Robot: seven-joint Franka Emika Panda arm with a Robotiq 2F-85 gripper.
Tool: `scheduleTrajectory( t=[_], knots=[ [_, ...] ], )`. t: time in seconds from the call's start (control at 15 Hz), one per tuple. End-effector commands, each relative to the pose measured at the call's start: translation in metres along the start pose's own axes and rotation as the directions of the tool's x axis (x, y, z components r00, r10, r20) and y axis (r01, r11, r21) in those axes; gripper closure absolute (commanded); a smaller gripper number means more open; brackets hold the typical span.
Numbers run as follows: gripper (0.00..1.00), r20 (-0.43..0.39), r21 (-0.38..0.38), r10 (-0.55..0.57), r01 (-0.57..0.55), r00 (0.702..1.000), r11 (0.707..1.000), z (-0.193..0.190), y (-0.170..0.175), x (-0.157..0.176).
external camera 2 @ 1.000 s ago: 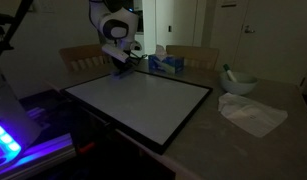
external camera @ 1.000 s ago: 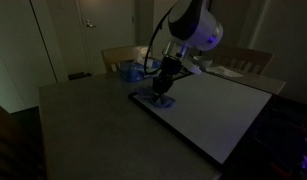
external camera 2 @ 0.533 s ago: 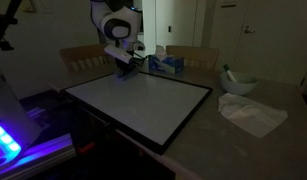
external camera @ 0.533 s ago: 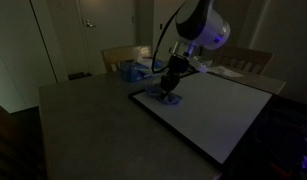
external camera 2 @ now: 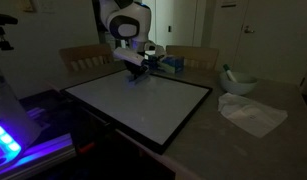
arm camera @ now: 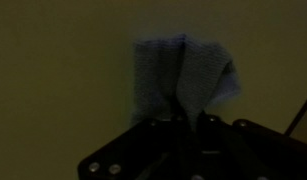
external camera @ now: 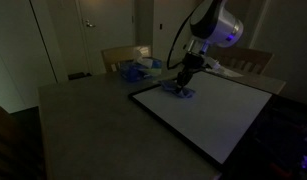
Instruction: Wipe the whiteboard with the blue cloth
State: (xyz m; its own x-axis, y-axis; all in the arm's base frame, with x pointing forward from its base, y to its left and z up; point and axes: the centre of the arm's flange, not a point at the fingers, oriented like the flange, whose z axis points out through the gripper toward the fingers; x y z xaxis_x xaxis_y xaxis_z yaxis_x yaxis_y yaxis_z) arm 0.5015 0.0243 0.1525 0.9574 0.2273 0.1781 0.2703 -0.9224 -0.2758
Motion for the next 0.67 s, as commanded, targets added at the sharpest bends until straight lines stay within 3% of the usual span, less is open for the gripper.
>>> scheduleTrajectory(
  t=[0.0, 0.13, 0.2, 0.6],
  knots=[
    [0.89, -0.003, 0.0, -0.003, 0.003, 1.0, 1.0, -0.001, 0.001, -0.001],
    [0.89, -0.006, -0.002, -0.005, 0.005, 1.0, 1.0, -0.001, 0.001, -0.002],
    [0.97, -0.007, -0.003, -0.005, 0.005, 1.0, 1.0, -0.001, 0.001, -0.002],
    [0.97, 0.033, 0.005, 0.056, -0.057, 0.998, 0.998, 0.006, 0.046, -0.009]
  ],
)
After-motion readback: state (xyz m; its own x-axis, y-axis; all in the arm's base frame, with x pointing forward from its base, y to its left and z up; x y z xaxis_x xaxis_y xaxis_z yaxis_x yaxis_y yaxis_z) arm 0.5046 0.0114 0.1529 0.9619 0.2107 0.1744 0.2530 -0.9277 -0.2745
